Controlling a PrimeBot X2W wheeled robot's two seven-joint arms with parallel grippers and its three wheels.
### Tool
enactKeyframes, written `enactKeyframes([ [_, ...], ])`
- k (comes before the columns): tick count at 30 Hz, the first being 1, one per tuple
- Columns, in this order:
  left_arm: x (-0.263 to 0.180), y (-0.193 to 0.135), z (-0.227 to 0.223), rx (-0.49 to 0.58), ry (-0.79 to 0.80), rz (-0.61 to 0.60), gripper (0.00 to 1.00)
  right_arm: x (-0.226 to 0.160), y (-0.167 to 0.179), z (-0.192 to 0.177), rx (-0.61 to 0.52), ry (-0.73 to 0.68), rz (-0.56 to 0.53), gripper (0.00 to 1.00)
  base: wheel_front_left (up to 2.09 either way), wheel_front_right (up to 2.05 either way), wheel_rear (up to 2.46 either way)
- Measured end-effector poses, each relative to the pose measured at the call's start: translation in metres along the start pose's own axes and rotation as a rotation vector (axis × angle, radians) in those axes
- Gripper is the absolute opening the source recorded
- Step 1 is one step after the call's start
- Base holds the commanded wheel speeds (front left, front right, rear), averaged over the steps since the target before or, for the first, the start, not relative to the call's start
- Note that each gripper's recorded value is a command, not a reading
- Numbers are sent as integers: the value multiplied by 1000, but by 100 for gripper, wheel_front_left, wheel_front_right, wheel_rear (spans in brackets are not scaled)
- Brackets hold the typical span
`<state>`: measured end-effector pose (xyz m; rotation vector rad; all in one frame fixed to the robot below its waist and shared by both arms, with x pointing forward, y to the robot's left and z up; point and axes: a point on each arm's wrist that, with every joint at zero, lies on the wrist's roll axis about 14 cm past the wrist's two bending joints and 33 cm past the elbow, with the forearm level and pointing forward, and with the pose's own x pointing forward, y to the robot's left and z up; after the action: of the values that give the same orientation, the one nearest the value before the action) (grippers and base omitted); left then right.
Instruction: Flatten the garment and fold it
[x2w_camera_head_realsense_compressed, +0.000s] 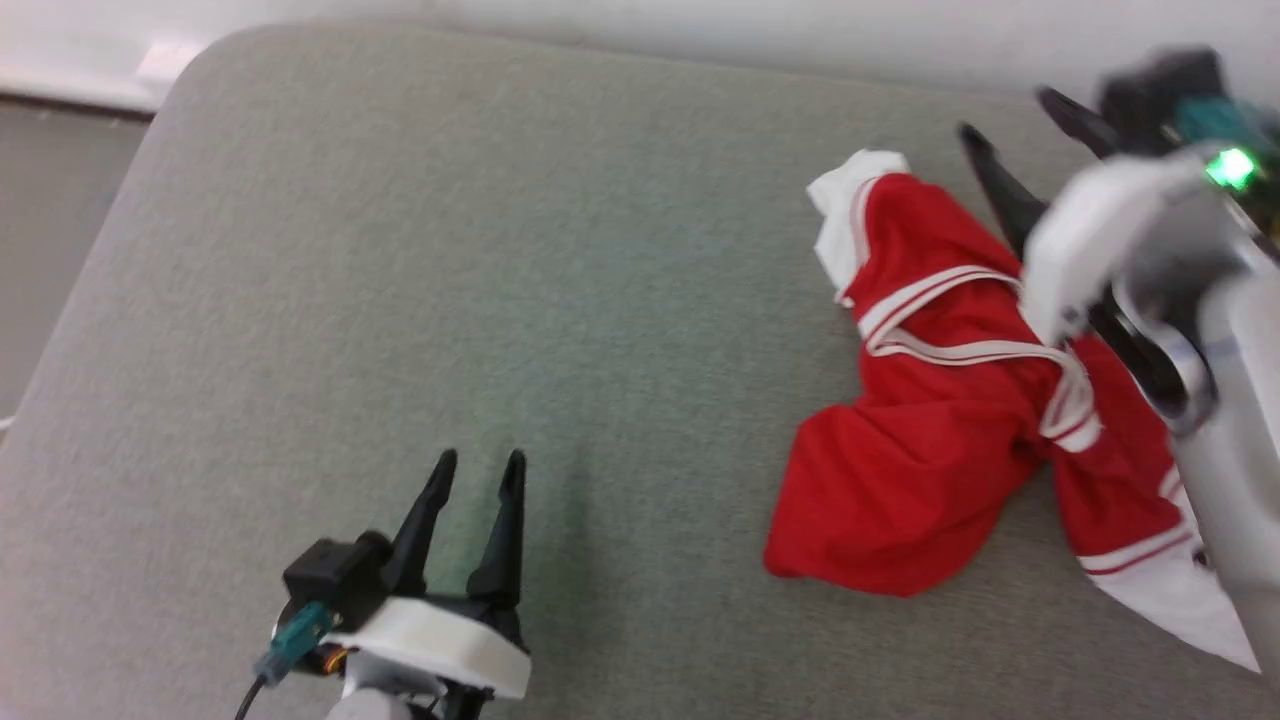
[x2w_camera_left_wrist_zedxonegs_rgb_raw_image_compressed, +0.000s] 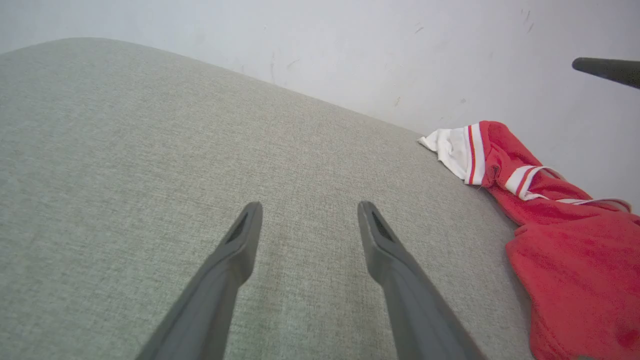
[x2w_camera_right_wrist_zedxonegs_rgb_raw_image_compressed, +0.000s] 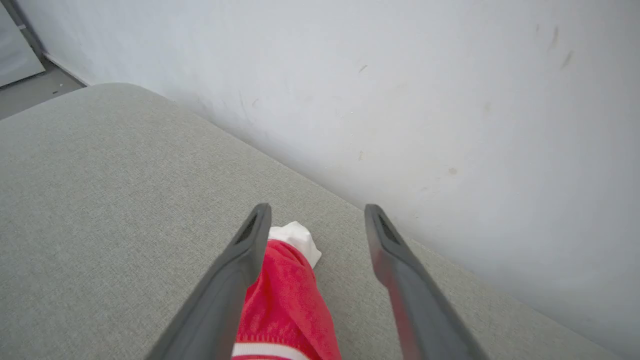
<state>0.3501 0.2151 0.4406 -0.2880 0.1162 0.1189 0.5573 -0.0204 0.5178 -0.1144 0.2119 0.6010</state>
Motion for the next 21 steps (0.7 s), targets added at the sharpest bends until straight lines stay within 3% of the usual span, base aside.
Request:
enactKeyframes([
  [6,-4,-12,10,13,-35,-48,100,-86,-40,-2,52,-140,-233,100,0,0,0],
  [7,-4,-12,10,13,-35,-48,100,-86,-40,-2,52,-140,-233,100,0,0,0],
  [8,-5,-19,13,17,-46,-71,100,-118,-44,-8,70,-177,-314,100,0,0,0],
  [14,-9,-36,16,31,-59,-133,100,-205,-48,-54,113,-177,-525,100,0,0,0],
  [21,-8,-52,20,51,-66,-200,100,-246,-58,-79,195,-192,-618,100,0,0,0],
])
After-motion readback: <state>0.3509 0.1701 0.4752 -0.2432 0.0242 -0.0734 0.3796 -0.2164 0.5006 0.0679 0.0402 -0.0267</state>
